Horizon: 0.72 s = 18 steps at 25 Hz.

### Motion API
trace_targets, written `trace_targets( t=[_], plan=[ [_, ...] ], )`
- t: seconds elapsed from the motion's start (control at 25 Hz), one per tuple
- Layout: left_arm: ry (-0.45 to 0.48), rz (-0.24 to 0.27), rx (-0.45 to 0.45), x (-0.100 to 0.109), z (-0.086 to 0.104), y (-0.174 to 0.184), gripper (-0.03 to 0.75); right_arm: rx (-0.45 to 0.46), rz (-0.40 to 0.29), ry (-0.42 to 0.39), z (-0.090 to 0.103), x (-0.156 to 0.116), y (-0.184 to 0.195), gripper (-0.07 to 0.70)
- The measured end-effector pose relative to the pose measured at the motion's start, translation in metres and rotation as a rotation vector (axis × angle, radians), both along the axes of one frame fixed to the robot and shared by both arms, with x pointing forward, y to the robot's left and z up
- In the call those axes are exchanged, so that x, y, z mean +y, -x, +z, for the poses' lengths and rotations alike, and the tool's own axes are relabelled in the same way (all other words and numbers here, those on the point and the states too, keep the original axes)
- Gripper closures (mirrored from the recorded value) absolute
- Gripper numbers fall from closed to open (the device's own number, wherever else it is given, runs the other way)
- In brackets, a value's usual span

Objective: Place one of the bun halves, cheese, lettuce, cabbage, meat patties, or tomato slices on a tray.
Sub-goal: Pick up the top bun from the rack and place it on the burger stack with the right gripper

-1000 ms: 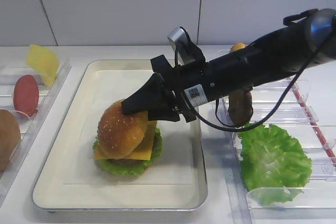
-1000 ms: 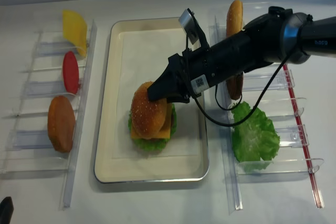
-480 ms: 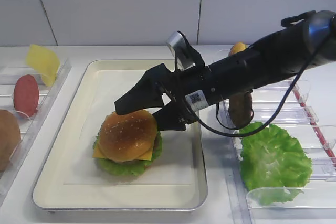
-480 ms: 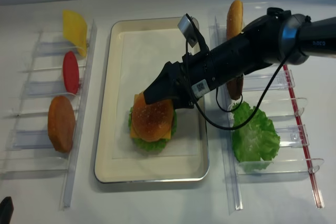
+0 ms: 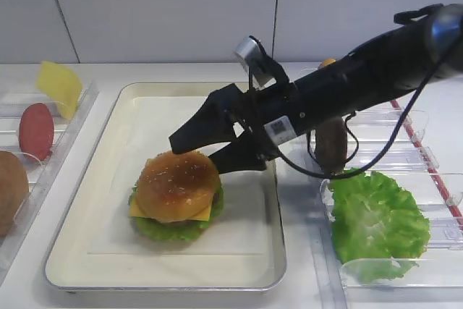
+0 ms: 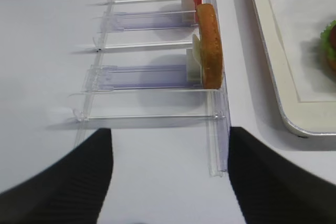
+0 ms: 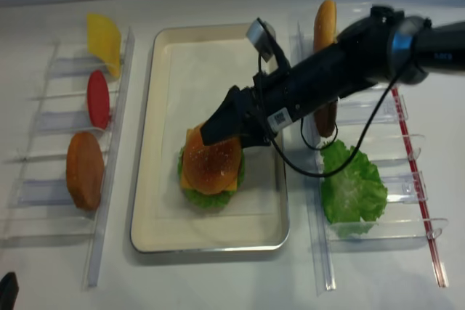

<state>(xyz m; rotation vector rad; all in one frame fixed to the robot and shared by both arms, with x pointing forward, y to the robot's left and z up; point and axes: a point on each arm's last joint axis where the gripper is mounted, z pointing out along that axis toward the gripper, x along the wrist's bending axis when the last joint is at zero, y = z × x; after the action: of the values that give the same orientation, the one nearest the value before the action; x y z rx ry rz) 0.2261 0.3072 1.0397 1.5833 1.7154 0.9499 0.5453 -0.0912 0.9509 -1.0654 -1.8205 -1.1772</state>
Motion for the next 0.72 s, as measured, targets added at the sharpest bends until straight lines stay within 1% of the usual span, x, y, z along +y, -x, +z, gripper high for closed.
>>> trace_targets(
  t=[0.2,0.32,0.48,0.64,0.72],
  plan=[
    [0.000,0.000,0.000,0.000,0.000,0.000,0.242,-0.014,-0.009,0.041,0.007,-0.012,-0.014,-0.017],
    [0.000,0.000,0.000,0.000,0.000,0.000,0.242,-0.037,0.014,0.069,0.011,-0.012,-0.018,-0.017],
    [0.000,0.000,0.000,0.000,0.000,0.000,0.242,-0.073,0.040,0.111,0.022,-0.011,-0.026,-0.017],
    [0.000,0.000,0.000,0.000,0.000,0.000,0.242,-0.119,0.076,0.197,0.039,-0.010,-0.037,-0.017],
    [0.000,0.000,0.000,0.000,0.000,0.000,0.242,-0.163,0.095,0.280,0.050,-0.013,-0.045,-0.018]
  ],
)
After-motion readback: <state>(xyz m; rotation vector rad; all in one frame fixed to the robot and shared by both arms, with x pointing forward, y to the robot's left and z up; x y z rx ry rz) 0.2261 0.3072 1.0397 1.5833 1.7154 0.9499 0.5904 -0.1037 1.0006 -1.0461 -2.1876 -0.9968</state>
